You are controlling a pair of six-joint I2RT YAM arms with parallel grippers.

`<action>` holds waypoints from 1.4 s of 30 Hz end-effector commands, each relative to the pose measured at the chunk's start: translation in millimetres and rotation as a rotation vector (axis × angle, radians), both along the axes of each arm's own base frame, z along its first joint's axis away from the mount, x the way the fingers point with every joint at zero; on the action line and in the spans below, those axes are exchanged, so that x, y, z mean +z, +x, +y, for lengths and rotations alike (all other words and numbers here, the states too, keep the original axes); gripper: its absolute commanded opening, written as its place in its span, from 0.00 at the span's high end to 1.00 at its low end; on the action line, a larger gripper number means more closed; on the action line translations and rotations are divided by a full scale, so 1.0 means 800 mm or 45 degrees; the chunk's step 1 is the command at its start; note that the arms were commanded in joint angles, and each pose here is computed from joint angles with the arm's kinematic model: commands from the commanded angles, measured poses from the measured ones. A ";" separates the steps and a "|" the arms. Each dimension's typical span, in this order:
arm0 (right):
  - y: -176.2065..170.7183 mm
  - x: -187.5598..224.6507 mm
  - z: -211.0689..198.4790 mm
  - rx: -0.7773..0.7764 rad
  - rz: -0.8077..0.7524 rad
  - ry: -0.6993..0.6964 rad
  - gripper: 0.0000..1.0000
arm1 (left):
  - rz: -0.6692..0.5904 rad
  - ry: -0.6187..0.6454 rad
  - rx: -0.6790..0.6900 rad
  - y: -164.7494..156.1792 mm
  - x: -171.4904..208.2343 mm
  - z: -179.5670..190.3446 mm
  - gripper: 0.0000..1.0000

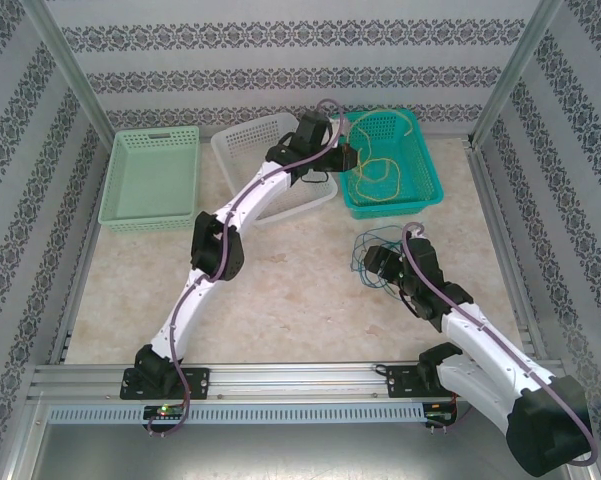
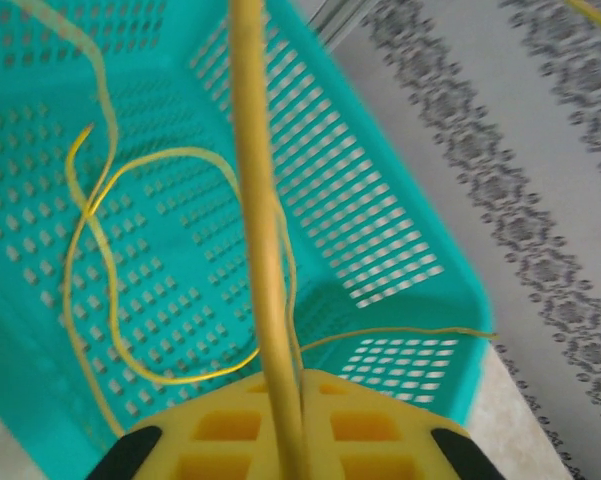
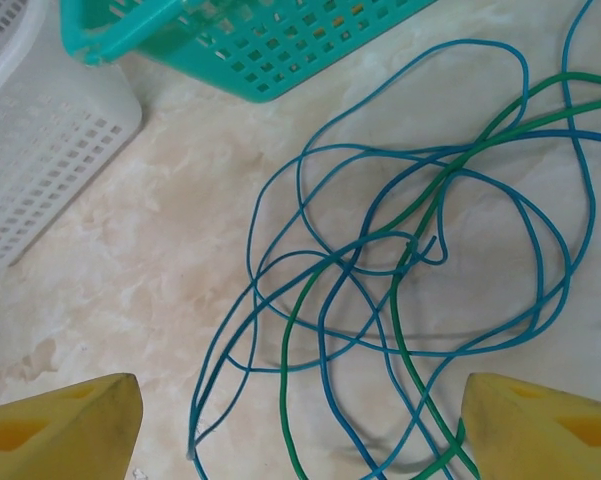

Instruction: Untangle the cables

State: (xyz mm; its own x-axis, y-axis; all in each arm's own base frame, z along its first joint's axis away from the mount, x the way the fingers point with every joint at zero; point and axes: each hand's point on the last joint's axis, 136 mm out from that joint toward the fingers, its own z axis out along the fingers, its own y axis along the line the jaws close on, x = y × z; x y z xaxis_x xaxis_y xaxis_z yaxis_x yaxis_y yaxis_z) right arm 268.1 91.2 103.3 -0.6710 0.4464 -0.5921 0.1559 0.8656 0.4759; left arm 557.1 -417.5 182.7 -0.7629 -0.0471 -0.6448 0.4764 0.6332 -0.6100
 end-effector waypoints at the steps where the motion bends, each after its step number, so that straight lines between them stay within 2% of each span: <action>1: -0.004 -0.003 0.001 0.022 0.044 0.000 0.17 | -0.033 -0.128 0.001 0.012 0.035 0.002 0.82; 3: -0.002 -0.005 0.004 0.027 0.053 0.007 0.17 | -0.031 -0.153 -0.033 0.010 0.035 -0.003 0.73; 6: 0.002 -0.007 0.007 0.027 0.069 0.024 0.17 | -0.023 -0.178 -0.072 0.003 0.040 -0.007 0.28; 7: 0.004 -0.006 0.009 0.029 0.071 0.029 0.17 | -0.023 -0.184 -0.089 0.000 0.043 -0.009 0.19; 8: 0.005 -0.006 0.010 0.034 0.073 0.031 0.17 | -0.025 -0.192 -0.102 -0.003 0.048 -0.009 0.05; 9: 0.006 -0.005 0.012 0.041 0.073 0.031 0.18 | -0.028 -0.201 -0.115 -0.006 0.055 -0.009 0.00; 15: 0.012 0.001 0.008 0.050 0.076 -0.025 0.18 | -0.154 -0.237 -0.149 -0.031 0.126 -0.004 0.00; 18: 0.015 0.006 0.005 0.047 0.070 -0.043 0.22 | -0.225 -0.229 -0.168 -0.050 0.160 0.004 0.00; 21: 0.022 0.014 0.010 0.071 0.062 -0.038 0.28 | -0.231 -0.177 -0.142 -0.066 0.163 0.021 0.00; 26: 0.035 0.006 0.029 0.120 0.135 0.016 0.32 | -0.214 -0.138 -0.088 -0.102 0.127 0.051 0.00; 33: 0.057 -0.015 0.045 0.145 0.261 0.027 0.53 | -0.130 -0.082 -0.034 -0.147 0.076 0.090 0.00; 35: 0.062 -0.012 0.046 0.147 0.253 0.020 0.68 | -0.131 -0.068 -0.023 -0.154 0.074 0.097 0.00; 37: 0.067 0.005 0.047 0.144 0.195 0.016 0.89 | -0.130 -0.056 -0.013 -0.159 0.072 0.103 0.00; 39: 0.069 0.030 0.048 0.149 0.124 0.005 1.00 | -0.123 -0.049 -0.010 -0.162 0.068 0.106 0.00; 42: 0.067 0.084 0.056 0.204 -0.001 -0.012 1.00 | -0.099 -0.038 -0.007 -0.166 0.056 0.110 0.00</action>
State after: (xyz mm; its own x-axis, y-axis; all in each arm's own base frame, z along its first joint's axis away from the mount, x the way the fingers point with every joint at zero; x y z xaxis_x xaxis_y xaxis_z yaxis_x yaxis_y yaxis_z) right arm 315.5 130.4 120.4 -0.7924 0.3525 -0.4979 0.1030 0.8818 0.4603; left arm 421.7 -332.0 191.9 -0.7890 -0.0367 -0.6132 0.4556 0.6348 -0.6241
